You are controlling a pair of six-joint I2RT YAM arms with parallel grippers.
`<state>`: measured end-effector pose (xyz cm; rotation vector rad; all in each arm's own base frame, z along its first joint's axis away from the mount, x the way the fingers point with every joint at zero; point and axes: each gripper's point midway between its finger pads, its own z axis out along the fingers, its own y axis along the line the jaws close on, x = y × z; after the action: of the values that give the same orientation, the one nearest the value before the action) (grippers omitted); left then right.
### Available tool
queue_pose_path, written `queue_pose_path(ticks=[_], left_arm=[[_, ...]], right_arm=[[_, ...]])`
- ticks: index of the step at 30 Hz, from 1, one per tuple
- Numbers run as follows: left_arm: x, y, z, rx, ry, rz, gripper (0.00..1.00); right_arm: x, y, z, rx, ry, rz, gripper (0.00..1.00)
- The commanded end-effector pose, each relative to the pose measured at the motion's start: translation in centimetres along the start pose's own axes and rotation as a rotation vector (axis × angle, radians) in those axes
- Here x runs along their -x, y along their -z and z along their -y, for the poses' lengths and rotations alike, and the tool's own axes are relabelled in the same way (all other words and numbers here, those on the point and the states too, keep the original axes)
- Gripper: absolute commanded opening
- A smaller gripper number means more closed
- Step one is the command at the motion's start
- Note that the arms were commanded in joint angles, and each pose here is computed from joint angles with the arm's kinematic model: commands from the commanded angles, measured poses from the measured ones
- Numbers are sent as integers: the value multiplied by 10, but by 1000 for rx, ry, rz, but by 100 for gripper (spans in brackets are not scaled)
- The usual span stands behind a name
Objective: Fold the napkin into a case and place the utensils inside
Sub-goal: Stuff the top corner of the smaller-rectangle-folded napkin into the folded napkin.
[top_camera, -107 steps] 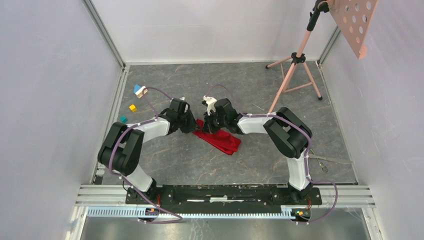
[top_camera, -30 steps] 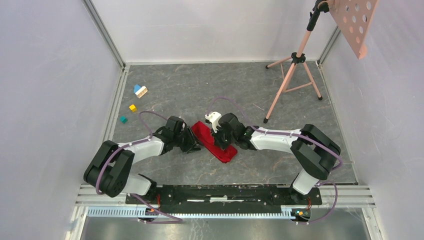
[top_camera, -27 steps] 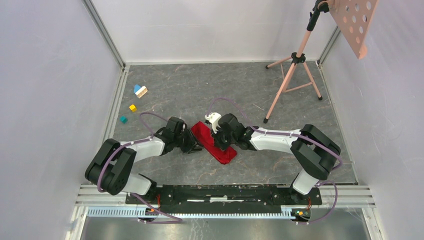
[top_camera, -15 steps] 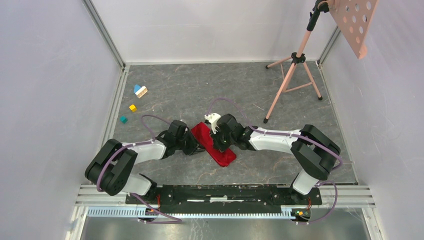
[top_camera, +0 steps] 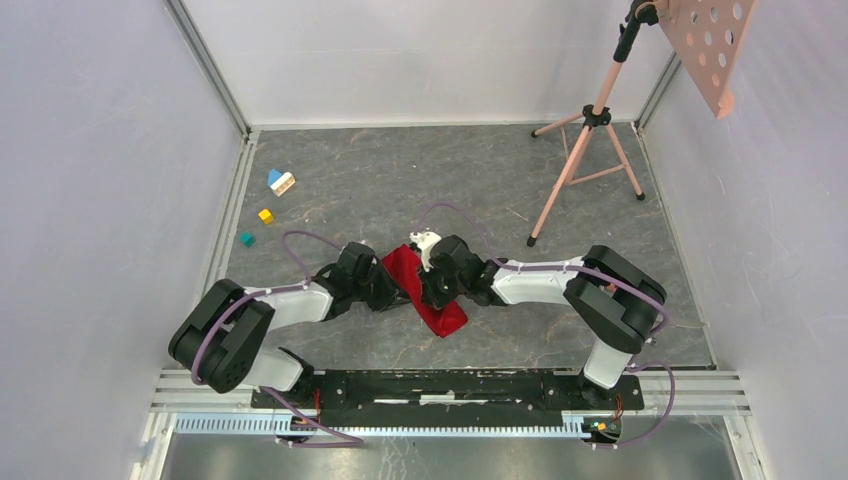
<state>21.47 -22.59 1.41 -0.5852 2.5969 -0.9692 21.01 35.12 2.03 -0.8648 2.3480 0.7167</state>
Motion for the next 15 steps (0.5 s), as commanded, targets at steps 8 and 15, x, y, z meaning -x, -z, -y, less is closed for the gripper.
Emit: queue_pose_path(ticks=[8, 15], left_arm=[[33, 34, -5, 60, -29, 140, 40], [86, 66, 5, 211, -169, 259, 75]], right_arm=[[-20, -14, 6, -14, -33, -12, 11], [-19, -12, 5, -9, -20, -5, 11]])
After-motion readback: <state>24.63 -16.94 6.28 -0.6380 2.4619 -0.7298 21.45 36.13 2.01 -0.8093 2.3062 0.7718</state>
